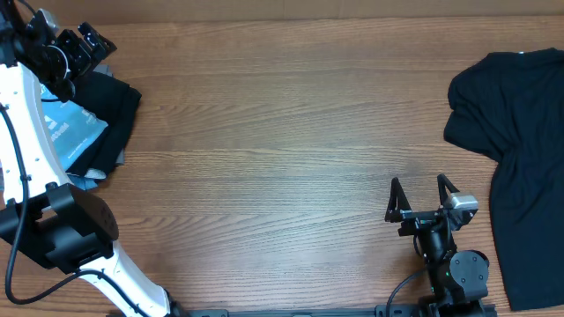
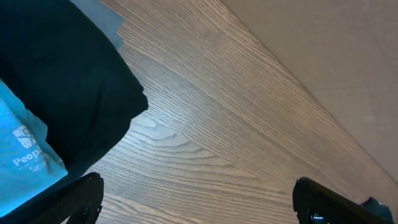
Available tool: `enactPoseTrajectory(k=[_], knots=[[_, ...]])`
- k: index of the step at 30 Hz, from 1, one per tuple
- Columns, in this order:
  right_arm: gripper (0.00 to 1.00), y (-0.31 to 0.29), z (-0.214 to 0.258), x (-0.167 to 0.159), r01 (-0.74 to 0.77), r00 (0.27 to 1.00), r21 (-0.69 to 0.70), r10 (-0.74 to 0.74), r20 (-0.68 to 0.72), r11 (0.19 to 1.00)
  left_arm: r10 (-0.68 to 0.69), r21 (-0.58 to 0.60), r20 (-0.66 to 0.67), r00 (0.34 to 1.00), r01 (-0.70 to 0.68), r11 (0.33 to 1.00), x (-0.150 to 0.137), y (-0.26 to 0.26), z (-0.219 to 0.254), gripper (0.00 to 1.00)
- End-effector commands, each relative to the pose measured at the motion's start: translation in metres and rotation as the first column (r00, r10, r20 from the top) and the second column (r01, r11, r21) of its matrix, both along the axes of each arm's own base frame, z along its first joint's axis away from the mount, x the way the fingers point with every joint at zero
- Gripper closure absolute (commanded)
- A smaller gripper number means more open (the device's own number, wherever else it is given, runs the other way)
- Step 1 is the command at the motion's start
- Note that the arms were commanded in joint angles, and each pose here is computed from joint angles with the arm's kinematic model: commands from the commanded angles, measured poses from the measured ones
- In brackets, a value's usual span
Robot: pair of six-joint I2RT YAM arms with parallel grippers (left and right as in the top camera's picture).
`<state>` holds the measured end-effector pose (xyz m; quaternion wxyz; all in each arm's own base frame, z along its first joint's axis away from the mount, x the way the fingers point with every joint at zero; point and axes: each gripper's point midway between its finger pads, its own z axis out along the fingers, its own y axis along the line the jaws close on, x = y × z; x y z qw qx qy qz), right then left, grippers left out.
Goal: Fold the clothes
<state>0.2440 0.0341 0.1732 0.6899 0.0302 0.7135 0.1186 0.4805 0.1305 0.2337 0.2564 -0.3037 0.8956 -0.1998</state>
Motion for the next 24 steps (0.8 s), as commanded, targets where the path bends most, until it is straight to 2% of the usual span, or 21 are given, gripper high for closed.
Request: enactPoseTrajectory(k=[1, 7, 12, 14, 18, 20, 24], knots=[[0.0, -0.002, -0.002, 0.0, 0.013, 1.0, 0.006, -0.013, 0.0, 1.0, 0.006, 0.019, -0.005, 1.0, -0.006, 1.0, 0.001, 0.002, -0.001, 0.0], [0.0, -0.002, -0.002, 0.0, 0.013, 1.0, 0.006, -0.013, 0.0, 1.0, -0.026, 0.045, 0.055, 0.998, 0.023, 0.999, -0.004, -0.016, 0.03, 0.0], [0.0, -0.002, -0.002, 0.0, 0.013, 1.0, 0.006, -0.013, 0.0, 1.0, -0.152, 0.093, 0.171, 0.973, 0.138, 0.986, -0.015, -0.082, 0.088, 0.0], [0.0, -0.002, -0.002, 0.0, 0.013, 1.0, 0.006, -0.013, 0.0, 1.0, -0.235, 0.115, 0.225, 0.946, 0.214, 0.97, -0.026, -0.123, 0.114, 0.0], [0.0, -0.002, -0.002, 0.0, 0.013, 1.0, 0.006, -0.013, 0.0, 1.0, -0.413, 0.149, 0.307, 0.857, 0.385, 0.911, -0.057, -0.211, 0.153, 0.0], [0.0, -0.002, -0.002, 0.0, 0.013, 1.0, 0.006, -0.013, 0.0, 1.0, -0.522, 0.167, 0.35, 0.778, 0.497, 0.852, -0.085, -0.265, 0.172, 0.0], [0.0, -0.002, -0.002, 0.0, 0.013, 1.0, 0.006, -0.013, 0.0, 1.0, -0.66, 0.189, 0.399, 0.636, 0.648, 0.738, -0.137, -0.335, 0.195, 0.0]])
